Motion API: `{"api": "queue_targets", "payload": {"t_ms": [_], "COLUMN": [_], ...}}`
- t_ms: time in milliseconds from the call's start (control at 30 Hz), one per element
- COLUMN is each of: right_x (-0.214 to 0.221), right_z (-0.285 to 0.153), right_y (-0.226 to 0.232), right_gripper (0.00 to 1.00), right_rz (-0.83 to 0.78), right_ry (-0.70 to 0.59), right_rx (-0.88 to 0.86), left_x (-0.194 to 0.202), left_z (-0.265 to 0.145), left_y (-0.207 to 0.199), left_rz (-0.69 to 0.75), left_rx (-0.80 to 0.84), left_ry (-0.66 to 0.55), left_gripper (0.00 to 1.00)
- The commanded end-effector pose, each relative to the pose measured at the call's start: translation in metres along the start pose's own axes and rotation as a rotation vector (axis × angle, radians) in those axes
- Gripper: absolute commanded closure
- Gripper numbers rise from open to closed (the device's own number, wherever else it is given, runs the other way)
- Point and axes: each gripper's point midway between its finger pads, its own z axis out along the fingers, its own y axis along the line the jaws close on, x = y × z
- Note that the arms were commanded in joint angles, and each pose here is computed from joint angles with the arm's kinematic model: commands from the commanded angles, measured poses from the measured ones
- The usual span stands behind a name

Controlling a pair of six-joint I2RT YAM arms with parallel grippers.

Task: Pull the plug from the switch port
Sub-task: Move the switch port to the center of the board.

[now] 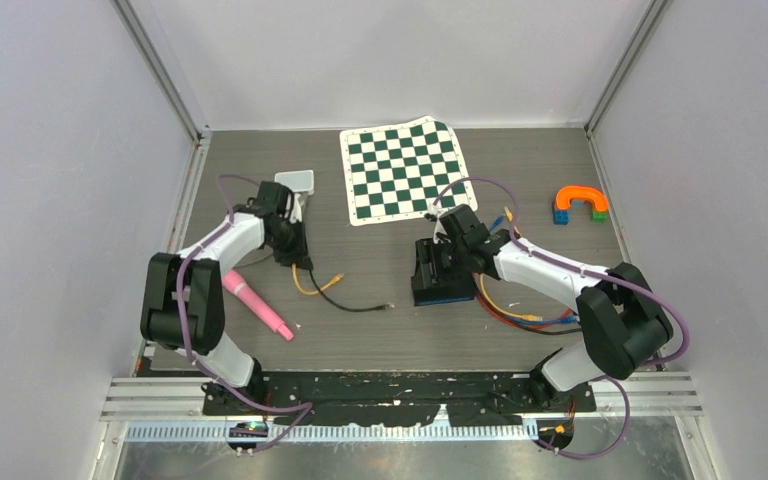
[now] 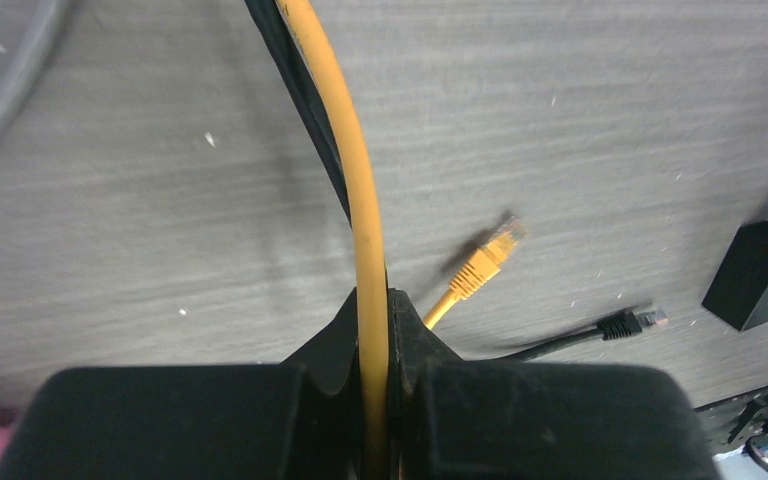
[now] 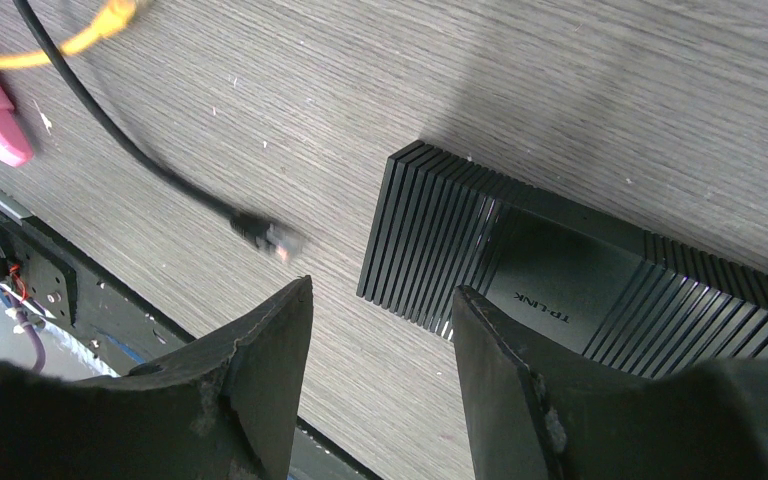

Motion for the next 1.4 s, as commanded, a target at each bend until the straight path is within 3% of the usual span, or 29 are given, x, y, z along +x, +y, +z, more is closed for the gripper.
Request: {"api": "queue_targets", "payload": {"t_ms": [0,100,300,500,600,700,833,1200,1367], "right_x": [-0.016,-0.015,-0.014,-0.008,-0.007,-0.007,-0.008,-0.002,-0.001], "right_z": [-0.006,-0.006,-0.01,-0.01,-0.009,-0.01,-0.01,-0.007,-0.006], "right_y": [0.011,0.012,0.009,0.006,0.006,0.008,0.008,0.004,0.002], "right_gripper": [0.4,0.4,0.4,0.4,0.4,0.4,0.4,0.4,0.4], "right_rz": [-0.014,-0.014,-0.02,-0.017,-0.02,-0.026,-0.036,-0.03,-0.026], "right_ry": [-0.062,-0.058,-0.067,-0.062,-0.059,-0.057,-0.054,-0.035,-0.03], "right_rx": [-0.031,-0.038,-0.023,-0.018,-0.02,-0.027,-0.027,-0.019,-0.01], "left_x": [0.009,0.003,-0.034,-0.064,-0.07,-0.071,-0.068,-0.038,-0.04], "left_z": [0.002,-0.002,-0.042,-0.085,-0.109,-0.12,-0.123,-0.091,-0.084], "left_y": [-0.011,-0.001,0.014,0.06,0.116,0.162,0.205,0.244,0.25], "left_rz": [0.025,0.053,0.088,-0.075,-0.279,-0.497,-0.654,-0.804,-0.817], "left_rx": [0.044,-0.024,-0.162,-0.32,-0.457,-0.475,-0.507,-0.674,-0.672], "left_ry": [-0.029,-0.037,-0.181,-0.353,-0.441,-0.482,-0.489,-0.351,-0.313], "left_gripper": [0.86,0.57,0.19,0.01,0.0,0.0,0.0,0.05,0.09]}}
